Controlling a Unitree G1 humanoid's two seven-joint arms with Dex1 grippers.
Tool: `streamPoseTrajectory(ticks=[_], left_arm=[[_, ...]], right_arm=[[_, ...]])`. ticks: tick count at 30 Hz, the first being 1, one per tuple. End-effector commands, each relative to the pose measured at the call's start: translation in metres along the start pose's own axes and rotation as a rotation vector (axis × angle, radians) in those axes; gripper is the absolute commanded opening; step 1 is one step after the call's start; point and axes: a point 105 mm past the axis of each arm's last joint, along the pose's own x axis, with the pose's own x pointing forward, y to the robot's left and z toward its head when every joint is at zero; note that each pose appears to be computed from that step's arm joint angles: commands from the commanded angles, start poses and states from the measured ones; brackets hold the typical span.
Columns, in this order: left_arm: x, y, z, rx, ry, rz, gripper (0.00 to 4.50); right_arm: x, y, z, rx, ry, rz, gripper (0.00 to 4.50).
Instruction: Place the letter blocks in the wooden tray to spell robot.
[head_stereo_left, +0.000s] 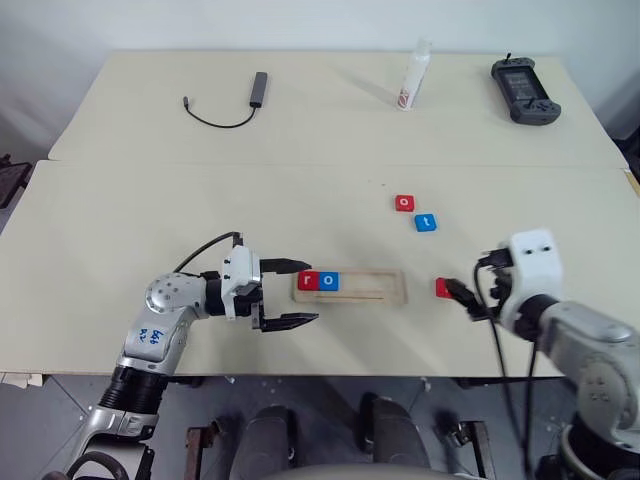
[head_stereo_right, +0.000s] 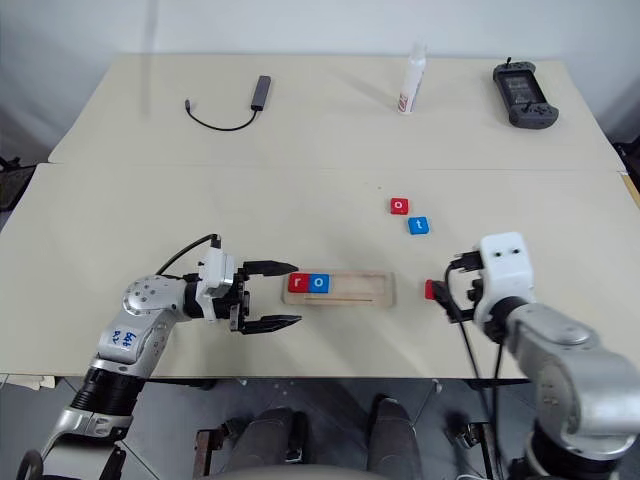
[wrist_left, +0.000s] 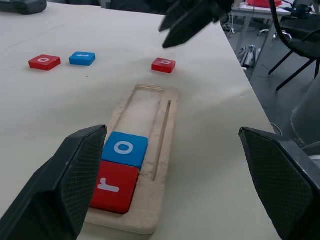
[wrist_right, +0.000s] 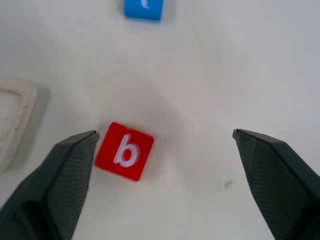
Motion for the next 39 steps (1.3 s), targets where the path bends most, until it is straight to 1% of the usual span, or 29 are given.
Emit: streamPoseTrajectory(ticks=[1,4,6,11,17,20,24,25,26,27,30,35,39], left_arm=[[-0.006,0.0,0.01,0.048,-0.009,0.029,4.5],[-0.008,-0.001,0.011,0.06,-0.008,0.043,4.5],[-0.009,-0.002,0.012,0.067,-0.009,0.047,4.5],[-0.012,-0.003,0.015,0.084,-0.003,0.058,4.5],[-0.016,-0.006,0.019,0.091,0.005,0.081,4.5],[-0.018,-0.008,0.019,0.089,0.01,0.089,4.5],[-0.022,-0.008,0.018,0.087,0.018,0.104,4.5],[-0.022,-0.007,0.018,0.088,0.019,0.106,4.5],[-0.022,-0.007,0.019,0.089,0.019,0.109,4.5],[-0.022,-0.006,0.019,0.091,0.02,0.111,4.5],[-0.023,-0.004,0.019,0.096,0.019,0.121,4.5],[-0.026,-0.005,0.015,0.096,0.021,0.142,4.5],[-0.028,-0.008,0.01,0.08,0.024,0.171,4.5]], right_arm=[[-0.008,0.004,0.016,-0.209,-0.081,0.251,4.37],[-0.004,-0.001,0.009,-0.368,-0.064,0.419,4.37],[0.002,-0.006,0.003,-0.399,-0.047,0.495,4.37],[0.024,-0.02,-0.01,-0.461,0.014,0.56,4.37],[0.044,-0.01,-0.011,-0.484,0.013,0.613,4.37],[0.046,-0.008,-0.014,-0.473,0.018,0.628,3.76],[0.047,-0.004,-0.015,-0.481,0.013,0.644,2.44],[0.047,-0.003,-0.014,-0.49,0.006,0.647,2.01],[0.047,-0.003,-0.011,-0.499,-0.01,0.644,1.68],[0.047,-0.003,-0.006,-0.513,-0.027,0.639,1.46],[0.045,0.004,0.01,-0.548,-0.073,0.649,1.46],[0.039,0.041,0.035,-0.542,-0.065,0.775,1.46],[0.051,0.07,0.048,-0.557,-0.058,0.804,1.46]])
